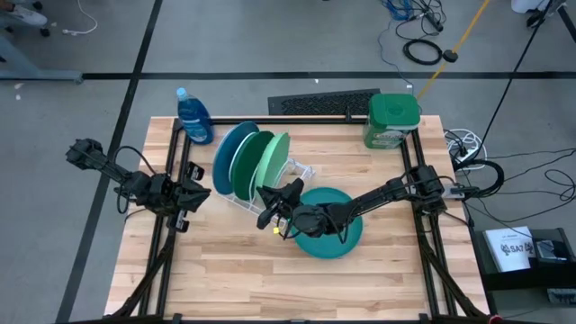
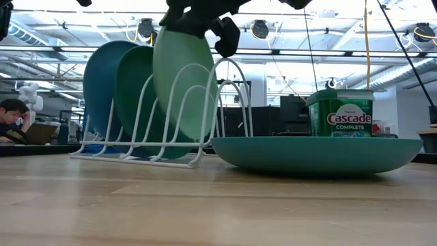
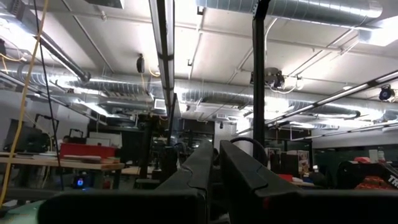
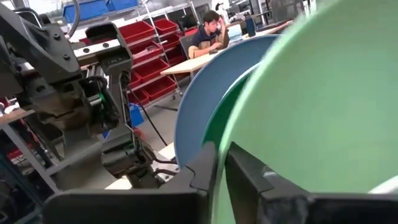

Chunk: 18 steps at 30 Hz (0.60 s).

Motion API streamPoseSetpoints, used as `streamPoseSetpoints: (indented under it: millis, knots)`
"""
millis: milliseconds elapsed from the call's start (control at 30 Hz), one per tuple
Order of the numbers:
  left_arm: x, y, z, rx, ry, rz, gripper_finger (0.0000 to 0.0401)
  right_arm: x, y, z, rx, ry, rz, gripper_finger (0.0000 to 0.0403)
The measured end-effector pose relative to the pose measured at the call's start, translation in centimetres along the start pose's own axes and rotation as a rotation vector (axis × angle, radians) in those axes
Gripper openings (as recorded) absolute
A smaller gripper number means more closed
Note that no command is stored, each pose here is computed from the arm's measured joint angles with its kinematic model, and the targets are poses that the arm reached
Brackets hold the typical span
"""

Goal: Sort dishes
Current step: Put the light green plate on the dish rack

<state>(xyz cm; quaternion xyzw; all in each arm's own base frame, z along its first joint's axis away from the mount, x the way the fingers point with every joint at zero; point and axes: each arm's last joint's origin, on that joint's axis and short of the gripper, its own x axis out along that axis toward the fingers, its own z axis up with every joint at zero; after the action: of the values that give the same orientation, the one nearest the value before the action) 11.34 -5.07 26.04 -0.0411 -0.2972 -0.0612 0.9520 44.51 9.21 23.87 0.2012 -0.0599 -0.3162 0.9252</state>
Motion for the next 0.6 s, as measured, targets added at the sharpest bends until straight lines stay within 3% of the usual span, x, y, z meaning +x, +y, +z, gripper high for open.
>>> streamPoseSetpoints:
  millis: [333, 600]
  knots:
    - [0.00, 0.00, -0.07, 0.002, 0.007, 0.003, 0.0031, 0.06, -0.01, -0.04, -0.044, 0.011, 0.019, 0.0094]
    - [0.00, 0.00, -0.09, 0.003, 0.009, 0.002, 0.0031, 0.26, -0.18, 0.06, -0.093, 0.005, 0.007, 0.0114]
